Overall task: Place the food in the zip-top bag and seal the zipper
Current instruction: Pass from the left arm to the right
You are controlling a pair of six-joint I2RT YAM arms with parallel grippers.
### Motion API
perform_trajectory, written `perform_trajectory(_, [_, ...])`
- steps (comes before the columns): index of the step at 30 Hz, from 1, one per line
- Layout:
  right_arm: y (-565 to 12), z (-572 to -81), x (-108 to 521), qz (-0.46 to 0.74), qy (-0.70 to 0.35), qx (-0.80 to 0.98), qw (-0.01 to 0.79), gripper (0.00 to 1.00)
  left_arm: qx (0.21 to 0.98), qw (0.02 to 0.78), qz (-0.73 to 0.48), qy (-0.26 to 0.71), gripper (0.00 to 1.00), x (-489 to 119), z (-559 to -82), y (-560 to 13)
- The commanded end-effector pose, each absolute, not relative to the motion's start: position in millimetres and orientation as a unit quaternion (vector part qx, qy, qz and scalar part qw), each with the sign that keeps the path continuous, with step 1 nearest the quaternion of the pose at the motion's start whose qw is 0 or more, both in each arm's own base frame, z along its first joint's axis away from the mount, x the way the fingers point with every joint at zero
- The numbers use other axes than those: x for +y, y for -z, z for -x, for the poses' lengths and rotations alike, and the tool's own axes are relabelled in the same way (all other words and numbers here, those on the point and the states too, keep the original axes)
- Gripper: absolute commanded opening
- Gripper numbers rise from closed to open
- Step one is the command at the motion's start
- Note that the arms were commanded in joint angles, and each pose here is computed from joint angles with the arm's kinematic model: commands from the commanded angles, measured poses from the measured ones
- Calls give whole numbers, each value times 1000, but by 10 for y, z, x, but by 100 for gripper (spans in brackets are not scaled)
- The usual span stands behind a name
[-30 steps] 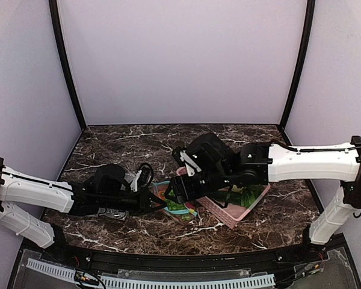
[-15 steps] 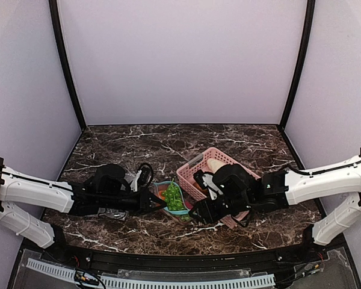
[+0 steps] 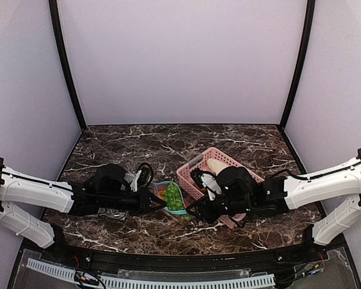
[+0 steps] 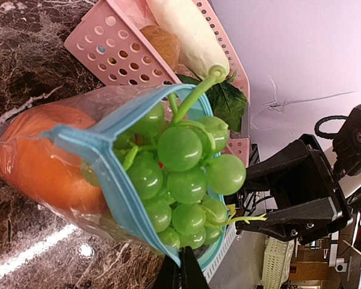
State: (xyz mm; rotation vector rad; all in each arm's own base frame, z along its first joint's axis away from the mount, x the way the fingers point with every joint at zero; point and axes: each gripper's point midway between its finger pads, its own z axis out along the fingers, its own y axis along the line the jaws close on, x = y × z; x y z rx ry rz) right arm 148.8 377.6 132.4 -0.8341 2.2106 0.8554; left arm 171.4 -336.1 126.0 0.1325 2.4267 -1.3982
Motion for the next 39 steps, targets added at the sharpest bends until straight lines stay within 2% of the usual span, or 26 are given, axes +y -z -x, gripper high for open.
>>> perform_trajectory(1, [-1199, -1418, 3796, 336, -329, 828, 306, 36, 848, 182, -47, 496, 1, -3353, -1738, -1374])
perform_trajectory(8, [-1087, -1321, 3791, 352, -341, 823, 287, 34, 849, 182, -47, 493, 1, -3344, -1737, -1370])
perform_trajectory(15, [-1098, -1341, 3825, 357, -340, 818, 295, 13, 850, 182, -46, 493, 1, -3339, -1739, -1376])
perform_trajectory(18, [-1090, -1344, 3838, 360, -338, 818, 294, 7, 851, 182, -45, 490, 1, -3332, -1737, -1368])
perform_trajectory(20, [-1087, -1333, 3844, 362, -339, 818, 291, 7, 852, 183, -45, 489, 1, -3326, -1737, -1365])
perform_trajectory(24, [-1048, -1313, 3828, 365, -335, 820, 285, 15, 852, 185, -45, 487, 1, -3312, -1740, -1373])
perform_trajectory(39, [-950, -1276, 3821, 373, -327, 823, 275, 17, 853, 189, -45, 485, 1, -3292, -1743, -1385])
